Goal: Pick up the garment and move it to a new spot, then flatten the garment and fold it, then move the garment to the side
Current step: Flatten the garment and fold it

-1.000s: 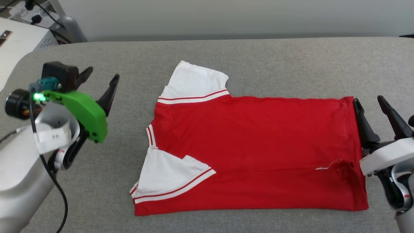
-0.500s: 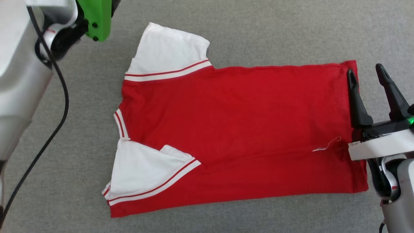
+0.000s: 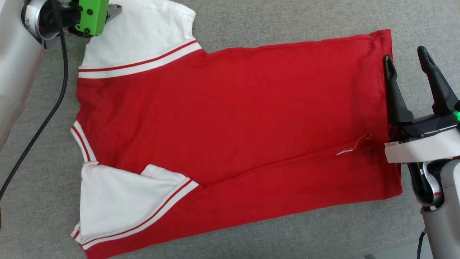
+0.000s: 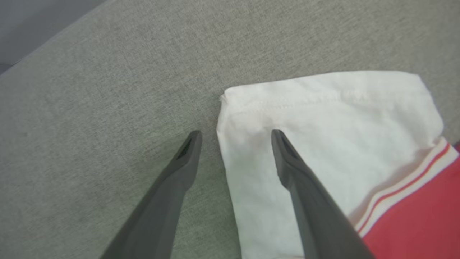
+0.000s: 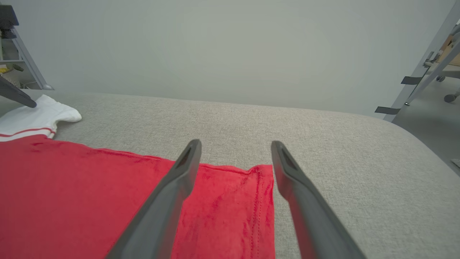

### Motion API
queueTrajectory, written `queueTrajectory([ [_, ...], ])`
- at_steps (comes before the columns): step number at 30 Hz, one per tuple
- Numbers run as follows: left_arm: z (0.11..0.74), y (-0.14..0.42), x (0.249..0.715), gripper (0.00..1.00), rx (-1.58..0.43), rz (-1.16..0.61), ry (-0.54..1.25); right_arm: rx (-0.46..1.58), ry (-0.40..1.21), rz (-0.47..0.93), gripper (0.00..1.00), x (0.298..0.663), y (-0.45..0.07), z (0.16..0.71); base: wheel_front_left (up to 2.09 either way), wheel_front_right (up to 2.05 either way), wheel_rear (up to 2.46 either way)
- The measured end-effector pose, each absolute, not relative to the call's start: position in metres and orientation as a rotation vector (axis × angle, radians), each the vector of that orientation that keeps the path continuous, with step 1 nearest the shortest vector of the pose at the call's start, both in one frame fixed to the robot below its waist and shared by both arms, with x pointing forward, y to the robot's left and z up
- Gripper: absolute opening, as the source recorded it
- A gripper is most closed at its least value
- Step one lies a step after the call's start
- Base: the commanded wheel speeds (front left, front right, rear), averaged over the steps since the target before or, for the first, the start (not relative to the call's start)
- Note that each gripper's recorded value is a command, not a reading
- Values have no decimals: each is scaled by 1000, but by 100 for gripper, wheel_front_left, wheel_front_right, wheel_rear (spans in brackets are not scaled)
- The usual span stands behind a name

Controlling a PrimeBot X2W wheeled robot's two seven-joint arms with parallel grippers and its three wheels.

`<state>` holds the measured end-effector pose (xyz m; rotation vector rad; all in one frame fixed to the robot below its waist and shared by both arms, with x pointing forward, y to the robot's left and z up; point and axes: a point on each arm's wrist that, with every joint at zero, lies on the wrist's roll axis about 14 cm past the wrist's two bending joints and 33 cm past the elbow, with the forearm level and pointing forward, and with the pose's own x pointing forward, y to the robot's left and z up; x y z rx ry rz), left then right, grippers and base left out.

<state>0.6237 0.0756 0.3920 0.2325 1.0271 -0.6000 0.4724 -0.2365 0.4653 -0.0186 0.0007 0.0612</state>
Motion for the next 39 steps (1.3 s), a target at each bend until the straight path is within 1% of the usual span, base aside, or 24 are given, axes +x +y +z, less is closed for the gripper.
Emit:
queueTrajectory([
  [5, 363, 73, 622, 100, 224, -600, 1096, -34, 37, 35, 100, 468, -247, 453, 0, 0, 0],
  [6, 361, 72, 622, 35, 221, -601, 1100, -37, 44, 30, 100, 467, -249, 451, 0, 0, 0],
  [7, 362, 72, 622, 0, 211, -602, 1100, -40, 48, 28, 100, 467, -251, 450, 0, 0, 0],
  [10, 366, 71, 622, 0, 216, -609, 1069, -56, 30, 25, 100, 469, -256, 458, 0, 0, 0],
  [16, 385, 66, 611, 0, 234, -643, 966, -159, -124, 58, 100, 496, -267, 519, 0, 0, 0],
  [18, 395, 64, 607, 0, 249, -660, 923, -204, -92, 83, 100, 504, -269, 526, 0, 0, 0],
  [20, 407, 62, 603, 0, 257, -675, 874, -230, 8, 108, 100, 511, -270, 519, 0, 0, 0],
  [25, 432, 66, 591, 0, 268, -697, 780, -194, 314, 171, 100, 523, -265, 498, 0, 0, 0],
  [30, 451, 72, 580, 0, 280, -706, 719, -165, 693, 221, 100, 511, -264, 458, 0, 0, 0],
  [33, 457, 74, 576, 0, 285, -713, 694, -171, 852, 234, 100, 505, -265, 441, 0, 0, 0],
  [36, 456, 77, 574, 0, 293, -716, 685, -165, 943, 233, 100, 507, -265, 428, 0, 0, 0],
  [39, 451, 75, 573, 0, 287, -729, 683, -161, 991, 230, 100, 513, -263, 412, 0, 0, 0],
])
